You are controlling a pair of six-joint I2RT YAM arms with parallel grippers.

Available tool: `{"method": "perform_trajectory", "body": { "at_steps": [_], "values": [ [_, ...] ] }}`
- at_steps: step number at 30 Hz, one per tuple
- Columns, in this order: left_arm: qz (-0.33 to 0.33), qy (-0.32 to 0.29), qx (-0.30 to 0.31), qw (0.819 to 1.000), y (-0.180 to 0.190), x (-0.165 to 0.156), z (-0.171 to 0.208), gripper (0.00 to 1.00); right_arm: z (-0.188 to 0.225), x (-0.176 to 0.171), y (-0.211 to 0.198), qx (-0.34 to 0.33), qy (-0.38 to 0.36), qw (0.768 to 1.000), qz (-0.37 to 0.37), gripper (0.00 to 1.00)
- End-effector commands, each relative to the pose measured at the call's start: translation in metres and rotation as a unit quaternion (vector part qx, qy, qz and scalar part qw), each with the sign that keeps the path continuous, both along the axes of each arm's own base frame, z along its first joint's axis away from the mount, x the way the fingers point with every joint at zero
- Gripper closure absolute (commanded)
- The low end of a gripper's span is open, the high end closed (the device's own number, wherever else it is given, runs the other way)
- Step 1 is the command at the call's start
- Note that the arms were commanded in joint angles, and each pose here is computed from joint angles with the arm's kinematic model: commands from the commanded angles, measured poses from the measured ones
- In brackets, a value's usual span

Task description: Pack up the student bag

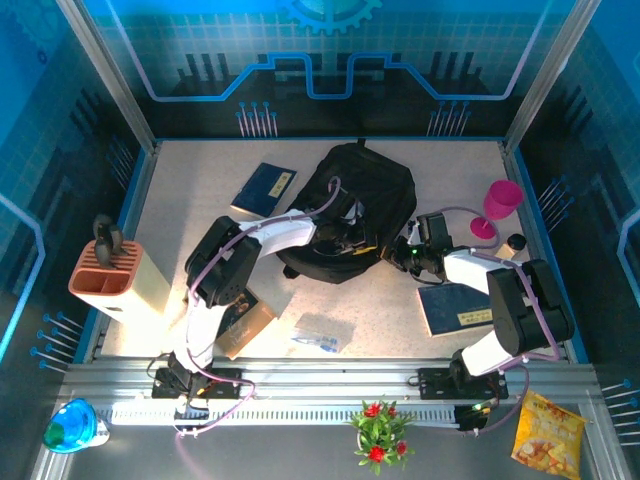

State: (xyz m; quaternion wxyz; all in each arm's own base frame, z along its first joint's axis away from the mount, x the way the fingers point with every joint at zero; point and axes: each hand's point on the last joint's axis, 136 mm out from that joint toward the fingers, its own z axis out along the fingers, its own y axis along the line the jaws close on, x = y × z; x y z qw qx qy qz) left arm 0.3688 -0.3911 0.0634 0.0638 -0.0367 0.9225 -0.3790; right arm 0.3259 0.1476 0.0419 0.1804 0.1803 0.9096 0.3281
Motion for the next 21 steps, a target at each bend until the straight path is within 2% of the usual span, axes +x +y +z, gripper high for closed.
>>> {"method": "perform_trajectory", "body": {
  "at_steps": [1, 7, 21],
  "values": [
    [0.006, -0.001, -0.01, 1.0, -0.01, 0.007, 0.002, 0.75, -0.007, -0.008, -0.002, 0.001, 0.017, 1.0, 0.0, 0.89],
    [0.008, -0.004, -0.011, 1.0, -0.013, 0.012, 0.001, 0.67, -0.006, -0.007, -0.002, 0.002, 0.017, 1.0, 0.001, 0.9],
    [0.021, -0.008, 0.029, 0.999, -0.008, 0.024, -0.013, 0.66, -0.007, -0.007, -0.005, -0.001, 0.018, 1.0, -0.004, 0.9]
  ]
}}
